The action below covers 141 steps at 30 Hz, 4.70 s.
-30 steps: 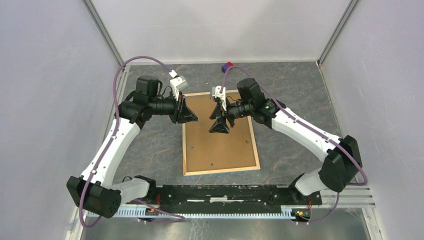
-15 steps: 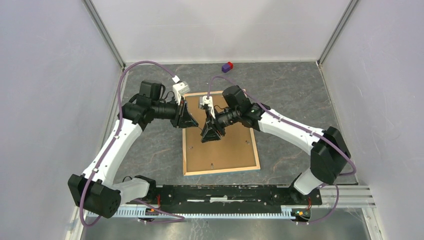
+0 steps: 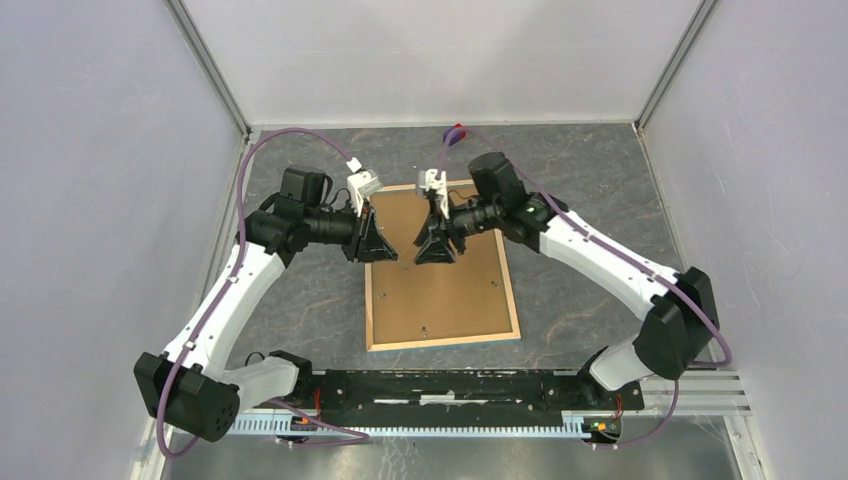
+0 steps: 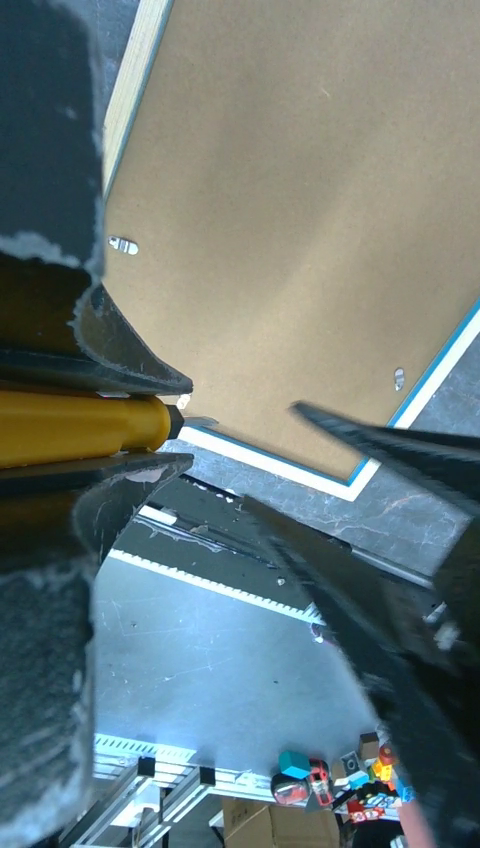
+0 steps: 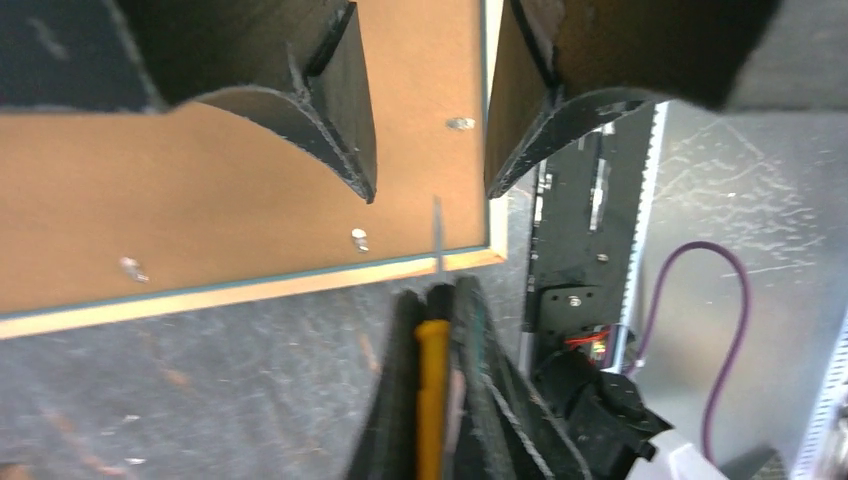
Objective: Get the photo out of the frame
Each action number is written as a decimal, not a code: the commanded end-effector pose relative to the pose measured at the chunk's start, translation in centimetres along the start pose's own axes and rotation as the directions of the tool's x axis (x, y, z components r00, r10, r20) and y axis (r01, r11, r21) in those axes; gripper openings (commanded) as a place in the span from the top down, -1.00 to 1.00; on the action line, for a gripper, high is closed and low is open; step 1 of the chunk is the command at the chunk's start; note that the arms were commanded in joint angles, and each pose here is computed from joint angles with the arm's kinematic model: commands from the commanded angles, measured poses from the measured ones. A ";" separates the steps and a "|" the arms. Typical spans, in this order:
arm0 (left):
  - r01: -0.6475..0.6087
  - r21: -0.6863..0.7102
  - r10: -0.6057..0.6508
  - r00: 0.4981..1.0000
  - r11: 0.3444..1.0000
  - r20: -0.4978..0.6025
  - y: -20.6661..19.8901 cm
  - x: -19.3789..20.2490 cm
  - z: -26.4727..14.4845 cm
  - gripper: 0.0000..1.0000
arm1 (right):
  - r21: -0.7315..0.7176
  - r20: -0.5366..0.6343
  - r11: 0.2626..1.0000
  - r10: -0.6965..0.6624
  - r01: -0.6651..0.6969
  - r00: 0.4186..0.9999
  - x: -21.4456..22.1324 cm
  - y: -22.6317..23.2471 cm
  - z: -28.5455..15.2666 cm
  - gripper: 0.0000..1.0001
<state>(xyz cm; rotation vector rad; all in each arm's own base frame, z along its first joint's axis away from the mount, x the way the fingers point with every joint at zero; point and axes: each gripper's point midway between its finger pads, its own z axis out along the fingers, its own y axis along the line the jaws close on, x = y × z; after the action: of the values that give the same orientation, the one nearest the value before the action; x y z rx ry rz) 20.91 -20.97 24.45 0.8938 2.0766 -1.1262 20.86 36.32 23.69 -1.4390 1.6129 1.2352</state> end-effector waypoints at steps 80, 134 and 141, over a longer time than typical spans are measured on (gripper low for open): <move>0.255 -0.569 -0.148 0.962 0.782 0.228 12.9 -1.4 -4.0 -1.00 | 0.870 -0.019 0.377 0.670 -0.318 0.742 32.4 -18.1 -34.8 1.00; -0.512 0.032 0.479 0.777 0.858 -0.409 -2.9 7.1 10.6 -0.90 | 0.832 0.013 0.542 0.197 -0.120 0.980 13.7 -13.7 -33.4 -0.53; -0.598 0.154 0.589 0.650 0.786 -0.481 -6.6 10.5 16.9 -0.64 | 0.836 0.123 0.530 0.072 -0.143 0.990 9.9 -11.9 -32.9 -0.96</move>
<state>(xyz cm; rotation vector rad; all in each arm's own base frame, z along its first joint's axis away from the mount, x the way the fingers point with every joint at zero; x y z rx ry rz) 12.28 -32.54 11.73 1.8087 2.0247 -0.6185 34.26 1.27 21.27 -0.7053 1.9649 0.3029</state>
